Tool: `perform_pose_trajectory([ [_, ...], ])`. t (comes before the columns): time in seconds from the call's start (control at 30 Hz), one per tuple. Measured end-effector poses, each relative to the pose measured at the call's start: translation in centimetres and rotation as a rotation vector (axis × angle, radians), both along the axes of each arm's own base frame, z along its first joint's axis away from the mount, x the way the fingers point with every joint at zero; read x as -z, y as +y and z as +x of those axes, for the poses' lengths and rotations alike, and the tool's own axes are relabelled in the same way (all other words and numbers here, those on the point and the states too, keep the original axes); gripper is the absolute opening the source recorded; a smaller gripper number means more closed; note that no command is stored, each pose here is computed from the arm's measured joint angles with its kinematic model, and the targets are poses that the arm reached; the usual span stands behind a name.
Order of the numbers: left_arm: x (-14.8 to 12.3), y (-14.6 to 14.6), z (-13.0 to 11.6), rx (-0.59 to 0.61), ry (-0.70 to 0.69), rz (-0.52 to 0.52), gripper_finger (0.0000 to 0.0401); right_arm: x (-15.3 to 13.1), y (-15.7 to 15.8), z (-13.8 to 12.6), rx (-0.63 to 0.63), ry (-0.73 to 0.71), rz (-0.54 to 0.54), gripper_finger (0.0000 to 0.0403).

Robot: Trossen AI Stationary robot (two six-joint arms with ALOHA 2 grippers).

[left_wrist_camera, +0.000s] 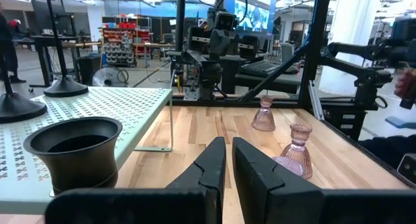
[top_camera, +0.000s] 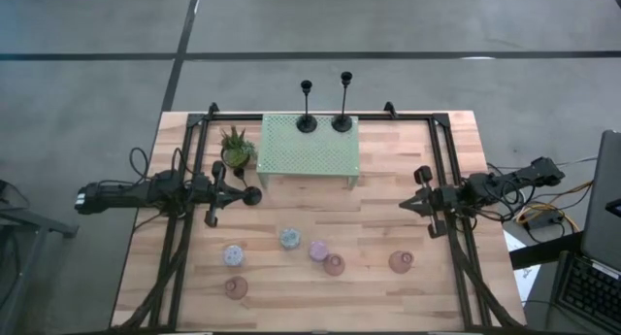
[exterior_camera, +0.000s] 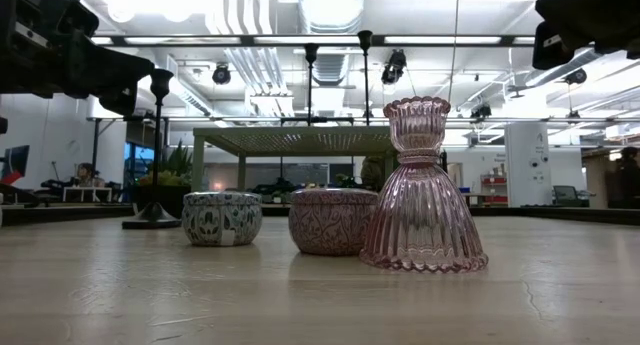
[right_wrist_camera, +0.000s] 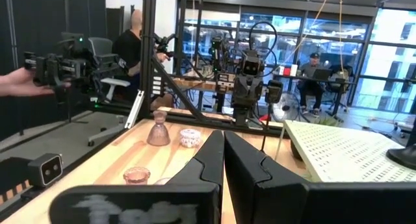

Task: Pick & Place candle stick holders
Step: Put the black candle holder on the shelf

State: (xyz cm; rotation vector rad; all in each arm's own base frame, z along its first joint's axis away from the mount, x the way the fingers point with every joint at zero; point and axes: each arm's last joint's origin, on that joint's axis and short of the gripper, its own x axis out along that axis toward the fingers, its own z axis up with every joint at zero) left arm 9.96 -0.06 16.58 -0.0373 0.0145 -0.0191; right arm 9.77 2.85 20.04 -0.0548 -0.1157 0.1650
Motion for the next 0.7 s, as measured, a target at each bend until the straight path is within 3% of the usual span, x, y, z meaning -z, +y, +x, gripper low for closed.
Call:
perform_pose_trajectory([
  [0.1, -0.3, 0.1, 0.0, -0.05, -0.03, -0.066, 0.0035, 0.0, 0.0, 0.0, 0.0, 0.0, 0.0, 0.0009],
  [0.27, -1.1, 0.2, 0.0, -0.058, -0.112, -0.094, 0.0035, 0.0, 0.0, 0.0, -0.001, 0.0, 0.0, 0.0009],
  [0.53, -1.8, 0.2, -0.1, -0.046, -0.196, -0.418, 0.0035, 0.0, 0.0, 0.0, -0.001, 0.001, 0.003, 0.0009],
  [0.7, -1.8, 0.1, -0.1, -0.009, -0.182, -0.458, 0.0035, 0.0, 0.0, 0.0, -0.001, 0.002, 0.002, 0.0009],
])
